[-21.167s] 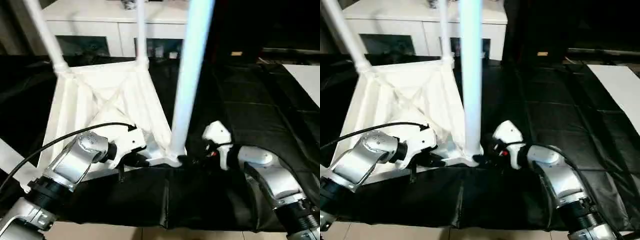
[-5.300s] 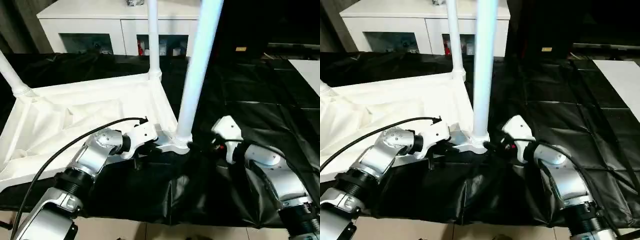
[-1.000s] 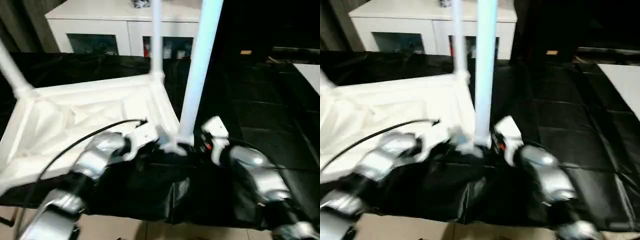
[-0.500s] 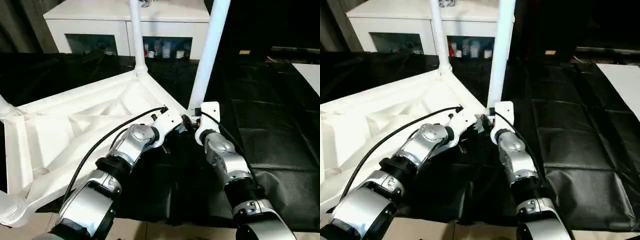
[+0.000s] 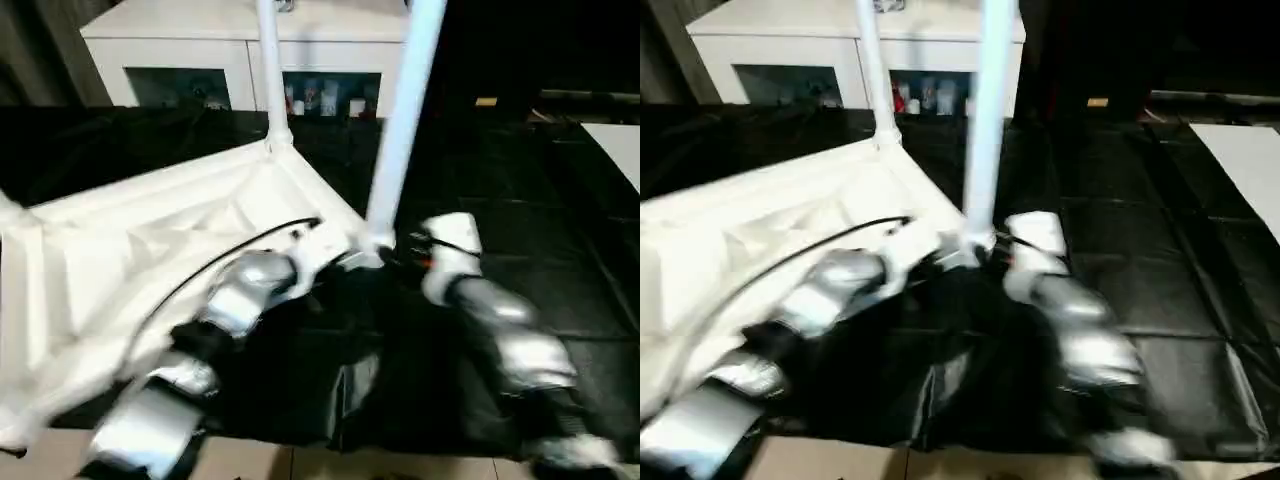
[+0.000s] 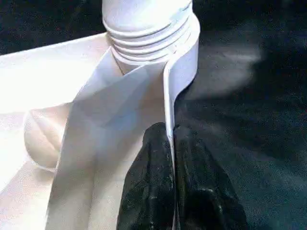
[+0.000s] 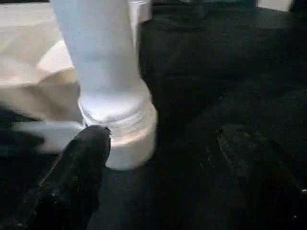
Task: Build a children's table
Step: Rotate leg to tighten
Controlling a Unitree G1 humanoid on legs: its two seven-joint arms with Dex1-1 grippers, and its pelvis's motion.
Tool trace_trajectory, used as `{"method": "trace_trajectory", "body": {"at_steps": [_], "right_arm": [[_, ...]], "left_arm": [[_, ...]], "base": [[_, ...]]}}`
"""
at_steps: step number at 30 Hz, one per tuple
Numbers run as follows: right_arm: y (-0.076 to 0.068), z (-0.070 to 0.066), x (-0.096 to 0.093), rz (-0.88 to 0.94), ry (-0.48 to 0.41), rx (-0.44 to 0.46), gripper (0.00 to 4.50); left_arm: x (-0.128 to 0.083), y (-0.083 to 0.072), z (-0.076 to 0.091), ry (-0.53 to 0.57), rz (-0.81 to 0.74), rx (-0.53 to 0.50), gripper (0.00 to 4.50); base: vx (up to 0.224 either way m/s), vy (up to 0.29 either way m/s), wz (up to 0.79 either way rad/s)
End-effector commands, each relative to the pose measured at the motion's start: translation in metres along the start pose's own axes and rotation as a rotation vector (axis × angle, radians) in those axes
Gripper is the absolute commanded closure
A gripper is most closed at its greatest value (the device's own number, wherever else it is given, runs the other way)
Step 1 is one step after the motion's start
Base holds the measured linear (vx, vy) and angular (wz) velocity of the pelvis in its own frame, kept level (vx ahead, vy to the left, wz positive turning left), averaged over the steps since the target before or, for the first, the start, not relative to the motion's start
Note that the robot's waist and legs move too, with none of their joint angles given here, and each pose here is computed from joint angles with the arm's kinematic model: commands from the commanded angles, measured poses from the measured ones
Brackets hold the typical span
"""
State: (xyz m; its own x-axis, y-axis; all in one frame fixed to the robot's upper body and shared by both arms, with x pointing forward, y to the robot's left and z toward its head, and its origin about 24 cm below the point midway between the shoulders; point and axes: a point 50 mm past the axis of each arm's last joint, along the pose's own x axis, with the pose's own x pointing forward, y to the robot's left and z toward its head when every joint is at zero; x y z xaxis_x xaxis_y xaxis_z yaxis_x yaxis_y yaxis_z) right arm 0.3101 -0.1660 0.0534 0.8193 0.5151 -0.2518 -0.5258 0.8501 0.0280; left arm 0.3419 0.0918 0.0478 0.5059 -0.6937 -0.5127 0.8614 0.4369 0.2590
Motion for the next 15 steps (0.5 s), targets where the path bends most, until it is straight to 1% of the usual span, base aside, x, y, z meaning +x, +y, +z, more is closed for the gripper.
{"method": "trace_trajectory", "body": {"at_steps": [1,2,3,4,5,6,7,8,9,10,12,15], "right_arm": [[0.014,0.005,-0.001,0.158,-0.018,-0.031,0.49],[0.014,0.005,-0.001,0.158,-0.018,-0.031,0.49],[0.016,0.004,-0.007,0.226,-0.005,-0.065,0.49],[0.018,0.003,-0.012,0.298,0.009,-0.091,0.49],[0.018,0.003,-0.013,0.305,0.011,-0.094,0.49],[0.019,0.004,-0.017,0.363,0.021,-0.117,0.49],[0.019,0.004,-0.017,0.363,0.021,-0.117,0.49],[0.019,0.005,-0.019,0.400,0.025,-0.130,0.49],[0.019,0.005,-0.019,0.410,0.027,-0.135,0.49],[0.019,0.006,-0.015,0.426,0.042,-0.168,0.49],[0.017,0.005,-0.011,0.414,0.059,-0.200,0.49],[0.016,0.005,-0.009,0.405,0.064,-0.211,0.49]], "left_arm": [[-0.001,-0.009,0.001,-0.024,-0.080,0.036,4.50],[-0.001,-0.009,0.001,-0.024,-0.080,0.036,4.50],[-0.003,-0.011,0.000,-0.026,-0.116,0.041,4.50],[-0.009,-0.015,-0.002,-0.035,-0.189,0.057,4.50],[-0.010,-0.016,-0.002,-0.035,-0.197,0.058,4.50],[-0.015,-0.021,-0.002,-0.047,-0.265,0.071,4.50],[-0.015,-0.021,-0.002,-0.047,-0.265,0.071,4.50],[-0.019,-0.024,-0.002,-0.057,-0.310,0.074,4.50],[-0.020,-0.025,-0.001,-0.061,-0.323,0.075,4.50],[-0.023,-0.029,0.000,-0.069,-0.357,0.077,4.50],[-0.025,-0.030,0.000,-0.070,-0.367,0.080,4.50],[-0.025,-0.030,0.000,-0.071,-0.371,0.078,4.50]], "base": [[0.000,0.000,0.00],[0.000,0.000,0.00],[0.000,0.000,0.00],[0.000,0.000,0.00],[0.000,0.000,0.00],[0.000,0.000,0.00],[0.000,0.000,0.00],[0.000,0.000,0.00],[0.000,0.000,0.00],[0.000,0.000,0.00],[0.000,0.000,0.00],[0.000,0.000,0.00]]}}
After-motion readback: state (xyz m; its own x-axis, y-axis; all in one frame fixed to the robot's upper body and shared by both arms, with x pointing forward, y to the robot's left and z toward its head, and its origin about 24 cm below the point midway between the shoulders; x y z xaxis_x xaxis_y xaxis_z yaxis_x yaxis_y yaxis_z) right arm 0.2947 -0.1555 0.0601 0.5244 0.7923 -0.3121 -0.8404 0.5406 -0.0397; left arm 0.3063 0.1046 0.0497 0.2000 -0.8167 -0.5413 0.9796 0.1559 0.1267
